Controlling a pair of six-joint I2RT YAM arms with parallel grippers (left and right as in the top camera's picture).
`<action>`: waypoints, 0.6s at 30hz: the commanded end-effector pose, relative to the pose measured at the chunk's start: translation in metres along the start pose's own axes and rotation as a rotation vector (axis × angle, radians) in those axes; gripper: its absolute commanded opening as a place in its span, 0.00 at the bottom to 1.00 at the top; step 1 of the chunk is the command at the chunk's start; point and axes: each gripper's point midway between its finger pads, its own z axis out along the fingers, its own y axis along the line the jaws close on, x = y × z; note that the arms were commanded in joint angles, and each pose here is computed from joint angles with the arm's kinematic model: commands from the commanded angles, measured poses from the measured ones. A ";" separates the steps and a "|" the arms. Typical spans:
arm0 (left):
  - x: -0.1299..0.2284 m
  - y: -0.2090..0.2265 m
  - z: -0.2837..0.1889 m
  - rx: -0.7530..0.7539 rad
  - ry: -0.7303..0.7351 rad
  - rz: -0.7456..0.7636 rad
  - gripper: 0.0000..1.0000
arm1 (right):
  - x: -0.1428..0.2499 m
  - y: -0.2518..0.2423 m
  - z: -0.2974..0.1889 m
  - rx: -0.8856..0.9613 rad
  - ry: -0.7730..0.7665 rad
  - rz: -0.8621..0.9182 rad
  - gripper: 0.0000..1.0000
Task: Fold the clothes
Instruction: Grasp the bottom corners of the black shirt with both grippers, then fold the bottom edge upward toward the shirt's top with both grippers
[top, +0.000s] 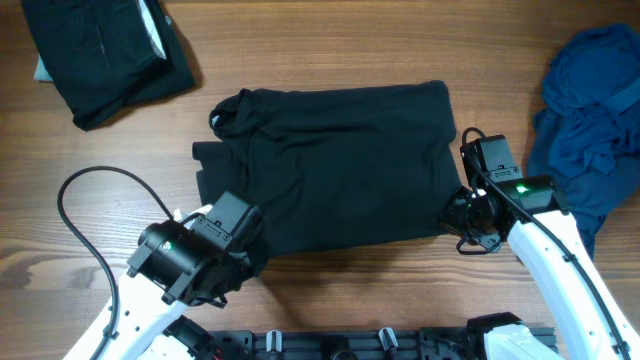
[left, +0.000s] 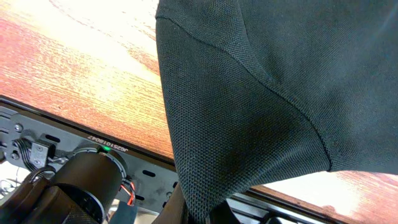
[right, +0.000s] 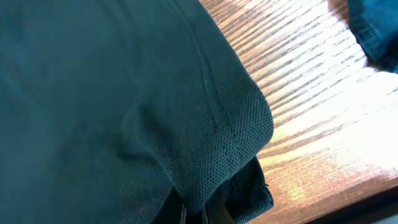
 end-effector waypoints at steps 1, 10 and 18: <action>-0.003 0.008 -0.004 -0.028 -0.021 -0.010 0.04 | -0.006 -0.003 -0.007 0.016 -0.036 -0.015 0.04; 0.007 0.010 -0.020 0.035 0.000 -0.023 0.04 | -0.007 -0.005 -0.025 -0.032 -0.104 -0.009 0.04; -0.035 -0.016 -0.027 0.093 -0.186 -0.027 0.04 | -0.026 0.012 -0.024 -0.084 -0.168 -0.031 0.04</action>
